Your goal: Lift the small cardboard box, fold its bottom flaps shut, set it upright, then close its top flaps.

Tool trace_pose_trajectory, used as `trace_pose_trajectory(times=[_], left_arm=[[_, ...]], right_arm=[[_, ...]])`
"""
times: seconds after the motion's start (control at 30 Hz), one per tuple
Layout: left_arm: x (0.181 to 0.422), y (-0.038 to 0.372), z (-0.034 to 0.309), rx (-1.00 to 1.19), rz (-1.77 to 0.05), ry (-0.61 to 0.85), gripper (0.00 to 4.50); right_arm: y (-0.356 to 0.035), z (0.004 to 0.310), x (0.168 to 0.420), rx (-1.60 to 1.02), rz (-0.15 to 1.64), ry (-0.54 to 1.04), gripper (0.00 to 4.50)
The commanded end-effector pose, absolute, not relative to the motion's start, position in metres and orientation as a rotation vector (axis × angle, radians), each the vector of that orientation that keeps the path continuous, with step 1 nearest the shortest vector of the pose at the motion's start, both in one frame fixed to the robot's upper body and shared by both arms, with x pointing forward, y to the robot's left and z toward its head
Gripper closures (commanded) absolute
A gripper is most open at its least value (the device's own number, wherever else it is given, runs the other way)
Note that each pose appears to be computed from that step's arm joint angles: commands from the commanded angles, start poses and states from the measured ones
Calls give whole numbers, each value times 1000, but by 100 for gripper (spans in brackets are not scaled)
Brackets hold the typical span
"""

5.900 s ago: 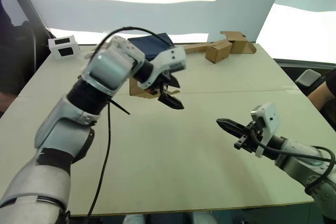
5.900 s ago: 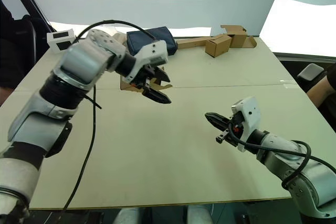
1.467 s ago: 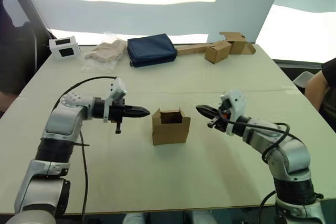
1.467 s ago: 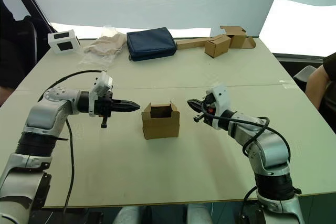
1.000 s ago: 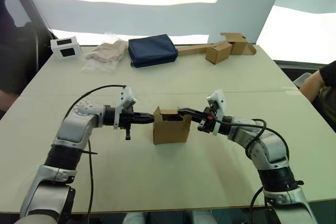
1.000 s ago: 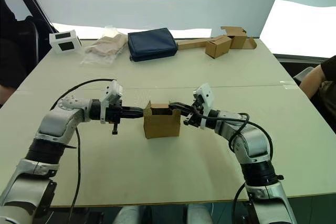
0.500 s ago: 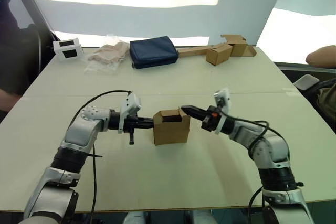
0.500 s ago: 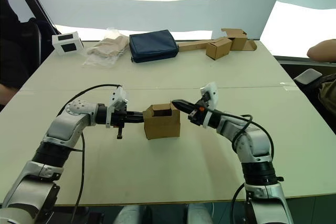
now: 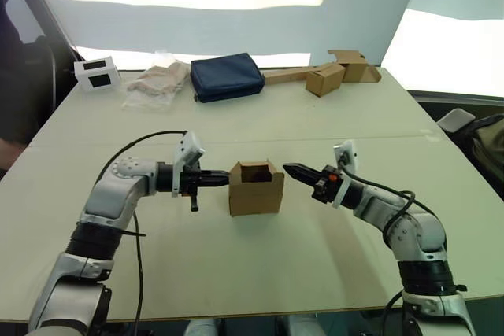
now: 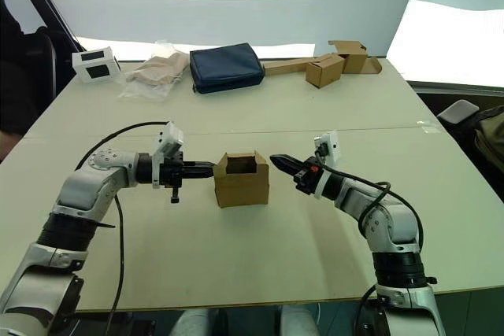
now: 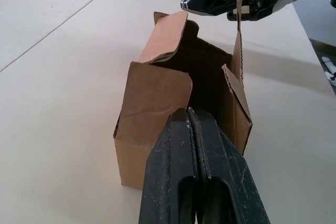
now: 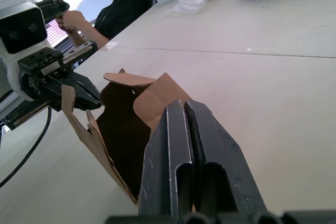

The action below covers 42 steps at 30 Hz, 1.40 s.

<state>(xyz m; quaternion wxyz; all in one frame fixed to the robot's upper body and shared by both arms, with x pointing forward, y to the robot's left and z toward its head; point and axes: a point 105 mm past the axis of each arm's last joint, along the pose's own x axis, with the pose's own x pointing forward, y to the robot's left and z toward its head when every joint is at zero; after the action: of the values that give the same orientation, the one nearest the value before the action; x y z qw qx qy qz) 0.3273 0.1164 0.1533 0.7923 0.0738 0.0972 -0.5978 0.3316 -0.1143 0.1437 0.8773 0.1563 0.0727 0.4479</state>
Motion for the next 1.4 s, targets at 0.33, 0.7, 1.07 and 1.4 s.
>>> trace_pose_trajectory(times=[0.33, 0.7, 1.07, 1.4], left_arm=[[338, 116, 147, 169, -1246, 183, 448], [330, 104, 131, 259, -1317, 214, 448], [330, 105, 118, 379, -1327, 231, 448], [336, 99, 154, 277, -1314, 127, 448]], right_arm=[[-102, 137, 338, 245, 989, 168, 450], [-93, 121, 333, 119, 1021, 215, 450], [-91, 122, 329, -24, 1005, 175, 450], [-83, 151, 328, -183, 1046, 92, 450]])
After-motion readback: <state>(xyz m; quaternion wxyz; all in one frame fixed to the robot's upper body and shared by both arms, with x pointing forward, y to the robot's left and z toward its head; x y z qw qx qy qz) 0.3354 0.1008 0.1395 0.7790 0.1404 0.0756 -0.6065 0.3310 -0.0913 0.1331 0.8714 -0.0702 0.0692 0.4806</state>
